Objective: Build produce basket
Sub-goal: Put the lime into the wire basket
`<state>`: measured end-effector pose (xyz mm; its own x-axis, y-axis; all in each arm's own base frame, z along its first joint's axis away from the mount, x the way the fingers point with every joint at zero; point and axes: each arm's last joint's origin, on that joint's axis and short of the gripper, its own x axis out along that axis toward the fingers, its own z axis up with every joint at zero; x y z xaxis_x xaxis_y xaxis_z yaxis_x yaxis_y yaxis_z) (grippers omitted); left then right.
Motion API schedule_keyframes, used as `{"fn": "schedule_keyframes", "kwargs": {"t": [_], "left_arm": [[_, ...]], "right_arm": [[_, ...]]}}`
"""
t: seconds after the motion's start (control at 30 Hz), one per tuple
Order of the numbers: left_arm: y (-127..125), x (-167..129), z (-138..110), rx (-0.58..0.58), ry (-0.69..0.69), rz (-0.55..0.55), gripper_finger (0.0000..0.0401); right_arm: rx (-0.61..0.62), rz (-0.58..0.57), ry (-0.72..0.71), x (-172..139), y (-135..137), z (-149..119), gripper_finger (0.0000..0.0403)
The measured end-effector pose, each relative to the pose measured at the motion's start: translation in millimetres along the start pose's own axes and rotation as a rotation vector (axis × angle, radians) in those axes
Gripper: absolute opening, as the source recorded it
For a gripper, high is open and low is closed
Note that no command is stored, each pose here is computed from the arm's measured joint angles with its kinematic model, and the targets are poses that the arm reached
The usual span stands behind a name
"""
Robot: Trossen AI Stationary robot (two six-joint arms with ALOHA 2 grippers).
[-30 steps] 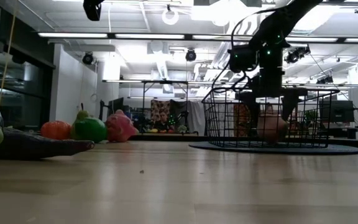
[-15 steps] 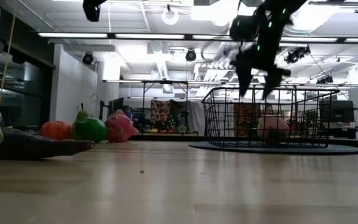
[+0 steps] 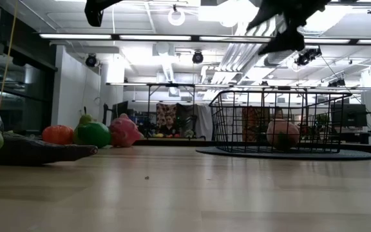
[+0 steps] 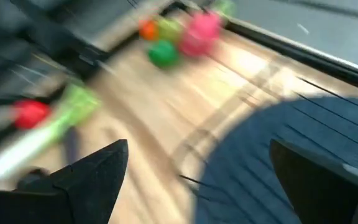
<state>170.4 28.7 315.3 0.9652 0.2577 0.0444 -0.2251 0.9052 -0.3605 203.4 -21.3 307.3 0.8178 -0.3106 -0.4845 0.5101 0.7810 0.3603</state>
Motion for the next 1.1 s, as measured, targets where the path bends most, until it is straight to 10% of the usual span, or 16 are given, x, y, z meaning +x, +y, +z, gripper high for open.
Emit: {"fn": "schedule_keyframes", "kwargs": {"t": [0.77,1.1], "left_arm": [[7,-3,-18,0.163,0.198,0.054,0.023],[51,5,-14,0.066,0.639,0.774,0.023]], "right_arm": [[-0.248,0.258,-0.289,-4,31,-9,0.0378],[-0.237,0.207,-0.308,-4,30,-8,0.0378]]}}
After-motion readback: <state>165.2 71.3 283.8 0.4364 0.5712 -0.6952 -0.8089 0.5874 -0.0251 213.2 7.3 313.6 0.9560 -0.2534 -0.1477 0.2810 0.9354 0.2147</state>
